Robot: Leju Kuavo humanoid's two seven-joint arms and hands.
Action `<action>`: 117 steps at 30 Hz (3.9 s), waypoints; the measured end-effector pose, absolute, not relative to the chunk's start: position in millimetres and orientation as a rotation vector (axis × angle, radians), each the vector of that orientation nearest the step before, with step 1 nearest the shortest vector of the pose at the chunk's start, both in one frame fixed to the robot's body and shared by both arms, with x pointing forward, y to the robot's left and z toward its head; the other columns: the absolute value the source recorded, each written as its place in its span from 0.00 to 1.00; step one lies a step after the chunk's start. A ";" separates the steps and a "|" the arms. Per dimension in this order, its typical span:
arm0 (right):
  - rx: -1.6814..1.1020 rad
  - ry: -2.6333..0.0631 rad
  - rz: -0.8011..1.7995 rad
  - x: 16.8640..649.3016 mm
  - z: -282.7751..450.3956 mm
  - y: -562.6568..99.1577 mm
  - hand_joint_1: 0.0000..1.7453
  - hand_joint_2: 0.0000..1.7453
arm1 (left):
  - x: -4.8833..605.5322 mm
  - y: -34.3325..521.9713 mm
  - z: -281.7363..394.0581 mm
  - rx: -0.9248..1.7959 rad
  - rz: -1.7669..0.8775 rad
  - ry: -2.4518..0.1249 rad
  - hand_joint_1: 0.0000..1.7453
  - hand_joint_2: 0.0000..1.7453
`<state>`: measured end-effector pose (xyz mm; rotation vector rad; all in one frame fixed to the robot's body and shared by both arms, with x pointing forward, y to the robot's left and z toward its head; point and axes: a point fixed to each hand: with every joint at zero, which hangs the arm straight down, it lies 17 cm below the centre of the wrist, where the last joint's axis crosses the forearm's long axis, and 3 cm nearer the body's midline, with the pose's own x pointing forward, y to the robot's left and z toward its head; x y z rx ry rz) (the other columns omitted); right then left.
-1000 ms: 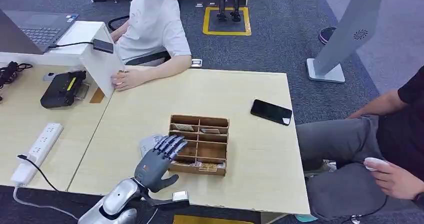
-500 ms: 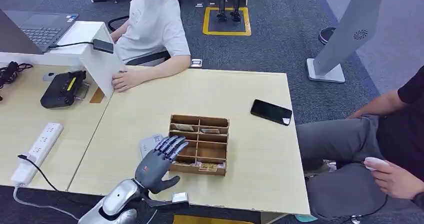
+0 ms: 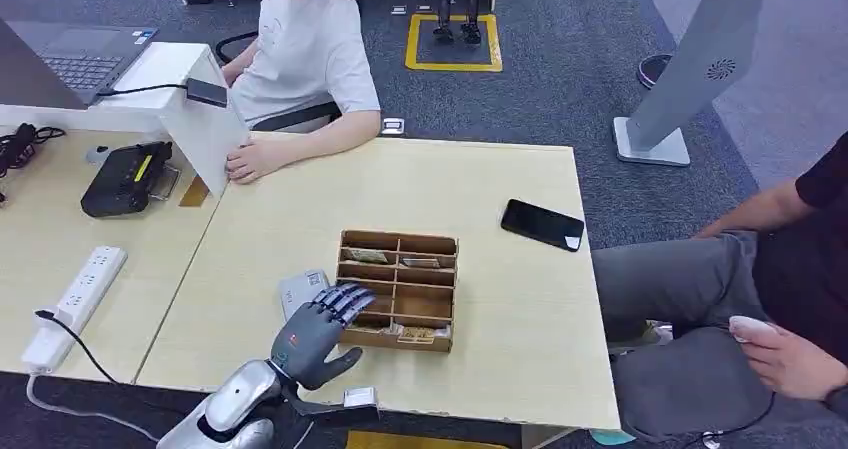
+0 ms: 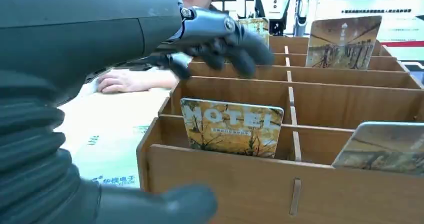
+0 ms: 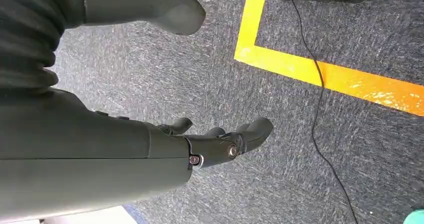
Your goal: Pass the card to the sensor for recognition and then transmit it.
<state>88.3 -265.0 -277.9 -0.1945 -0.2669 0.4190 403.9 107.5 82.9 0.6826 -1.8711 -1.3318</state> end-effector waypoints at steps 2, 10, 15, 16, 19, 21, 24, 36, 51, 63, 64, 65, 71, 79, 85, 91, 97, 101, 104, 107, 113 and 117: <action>-0.194 -0.267 0.419 88.4 -277.9 -264.9 0.00 1.00 | 403.9 107.9 82.2 0.680 -1.333 -1.868 1.00 1.00; -0.194 -0.268 0.419 88.9 -277.8 -264.6 0.00 1.00 | 405.7 108.0 83.1 0.656 -1.316 -1.866 1.00 1.00; -0.194 -0.269 0.419 89.3 -277.7 -264.4 0.00 1.00 | 404.8 106.9 84.4 0.623 -1.296 -1.878 1.00 1.00; -0.194 -0.270 0.421 89.4 -277.7 -264.3 0.00 1.00 | 404.7 106.7 84.1 0.617 -1.294 -1.877 1.00 1.00; -0.194 -0.271 0.424 89.7 -277.6 -264.1 0.00 1.00 | 403.5 105.4 84.3 0.586 -1.283 -1.884 1.00 1.00; -0.193 -0.272 0.423 90.0 -277.6 -264.0 0.00 1.00 | 402.6 104.5 87.7 0.530 -1.251 -1.901 1.00 1.00; -0.193 -0.276 0.421 90.9 -277.4 -263.9 0.00 1.00 | 407.6 108.9 118.4 0.451 -1.187 -1.979 1.00 1.00; -0.187 -0.294 0.416 93.6 -276.6 -262.1 0.00 1.00 | 444.2 181.5 317.5 0.612 -1.063 -2.312 1.00 1.00; -0.193 -0.286 0.449 94.7 -276.7 -262.0 0.00 1.00 | 487.5 251.6 325.5 1.384 -1.006 -2.075 1.00 1.00; -0.200 -0.272 0.462 93.5 -277.1 -262.9 0.00 1.00 | 513.0 284.3 285.3 1.505 -1.029 -1.872 1.00 1.00; -0.200 -0.273 0.465 93.8 -277.0 -262.8 0.00 1.00 | 513.8 285.5 283.2 1.507 -1.031 -1.863 1.00 1.00; -0.200 -0.274 0.468 94.1 -277.0 -262.9 0.00 1.00 | 514.5 286.6 281.9 1.508 -1.031 -1.857 1.00 1.00; -0.209 -0.290 0.480 97.4 -276.2 -263.6 0.00 1.00 | 516.0 292.1 274.6 1.525 -1.038 -1.822 1.00 1.00; -0.209 -0.290 0.486 93.6 -276.6 -263.4 0.00 1.00 | 513.8 292.2 267.1 1.517 -1.045 -1.810 1.00 1.00; -0.209 -0.284 0.481 91.7 -277.0 -263.6 0.00 1.00 | 512.8 292.0 263.9 1.518 -1.053 -1.804 0.83 1.00; -0.208 -0.283 0.480 90.6 -277.1 -263.5 0.00 1.00 | 511.3 291.2 260.1 1.510 -1.055 -1.802 0.00 1.00; -0.208 -0.283 0.473 91.0 -277.1 -263.5 0.00 1.00 | 511.5 290.4 261.5 1.481 -1.037 -1.821 0.00 1.00; -0.205 -0.281 0.464 90.9 -277.2 -263.5 0.00 1.00 | 510.0 293.5 260.2 1.441 -1.014 -1.839 0.00 1.00; -0.204 -0.280 0.455 90.4 -277.2 -263.4 0.00 1.00 | 502.2 293.6 254.7 1.342 -0.970 -1.881 0.00 1.00; -0.203 -0.282 0.444 90.7 -277.1 -263.5 0.00 1.00 | 489.1 289.8 249.7 1.193 -0.917 -1.947 0.00 1.00; -0.201 -0.279 0.429 86.0 -277.8 -264.0 0.00 1.00 | 458.3 301.7 235.1 1.187 -0.892 -1.951 0.00 1.00; -0.201 -0.276 0.416 80.8 -278.4 -264.4 0.00 1.00 | 442.8 337.4 212.7 1.228 -0.824 -1.858 0.00 1.00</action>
